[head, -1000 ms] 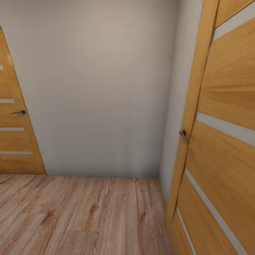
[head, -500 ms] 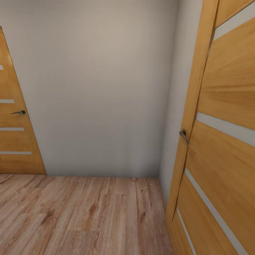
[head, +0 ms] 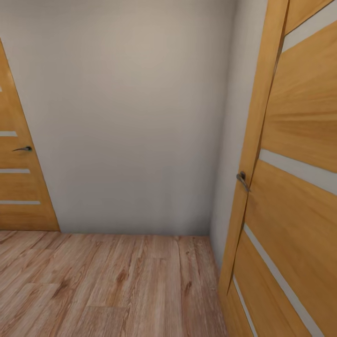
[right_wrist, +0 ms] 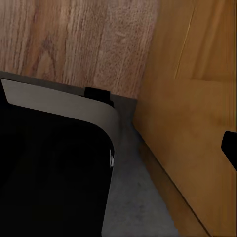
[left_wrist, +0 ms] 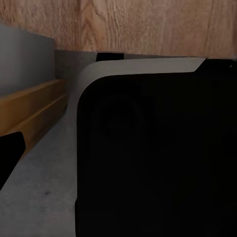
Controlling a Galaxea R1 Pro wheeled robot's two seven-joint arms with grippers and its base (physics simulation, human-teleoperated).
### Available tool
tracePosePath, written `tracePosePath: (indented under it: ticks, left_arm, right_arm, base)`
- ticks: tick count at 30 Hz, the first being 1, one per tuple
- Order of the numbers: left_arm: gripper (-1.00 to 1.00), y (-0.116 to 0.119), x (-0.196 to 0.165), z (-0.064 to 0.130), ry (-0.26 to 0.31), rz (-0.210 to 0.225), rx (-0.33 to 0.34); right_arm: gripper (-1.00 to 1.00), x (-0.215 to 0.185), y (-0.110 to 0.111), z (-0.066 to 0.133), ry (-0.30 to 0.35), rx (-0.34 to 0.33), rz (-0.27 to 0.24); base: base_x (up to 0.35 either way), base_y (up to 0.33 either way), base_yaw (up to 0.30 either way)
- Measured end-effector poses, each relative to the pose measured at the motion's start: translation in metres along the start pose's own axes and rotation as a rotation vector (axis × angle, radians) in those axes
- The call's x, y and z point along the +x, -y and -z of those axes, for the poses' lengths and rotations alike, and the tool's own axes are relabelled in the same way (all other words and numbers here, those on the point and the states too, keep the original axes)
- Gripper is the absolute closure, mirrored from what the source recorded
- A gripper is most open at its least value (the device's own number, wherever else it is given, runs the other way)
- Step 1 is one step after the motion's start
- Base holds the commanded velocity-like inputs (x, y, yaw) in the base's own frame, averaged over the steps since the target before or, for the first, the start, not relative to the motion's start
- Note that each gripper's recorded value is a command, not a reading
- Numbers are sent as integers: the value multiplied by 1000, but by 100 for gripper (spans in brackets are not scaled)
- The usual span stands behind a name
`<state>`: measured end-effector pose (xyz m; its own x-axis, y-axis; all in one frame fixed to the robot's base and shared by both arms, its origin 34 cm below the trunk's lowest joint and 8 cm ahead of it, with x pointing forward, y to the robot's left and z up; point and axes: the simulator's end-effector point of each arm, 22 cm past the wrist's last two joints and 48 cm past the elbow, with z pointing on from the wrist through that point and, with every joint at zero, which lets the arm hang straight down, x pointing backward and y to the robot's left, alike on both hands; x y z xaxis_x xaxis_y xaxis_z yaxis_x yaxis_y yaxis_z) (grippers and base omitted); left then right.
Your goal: Move the two storage containers from the living room to the garage. In the garage, place one container on the floor and stack the other container on top of it (either order is fine).
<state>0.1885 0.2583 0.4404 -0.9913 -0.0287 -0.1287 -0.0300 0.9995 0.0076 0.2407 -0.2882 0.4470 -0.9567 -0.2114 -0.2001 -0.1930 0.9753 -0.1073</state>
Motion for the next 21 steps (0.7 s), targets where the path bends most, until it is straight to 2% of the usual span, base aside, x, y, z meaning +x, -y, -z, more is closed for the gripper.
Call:
tracePosePath:
  ticks: [13,21]
  left_arm:
    - [-100,0,0,0,-1,0,0]
    - [-100,-1,2,0,-7,0,-1]
  right_arm:
    - [-100,0,0,0,-1,-1,-1]
    - [-100,2,-2,0,-6,-3,2]
  base:
    - [17,-13,4]
    - [0,0,140]
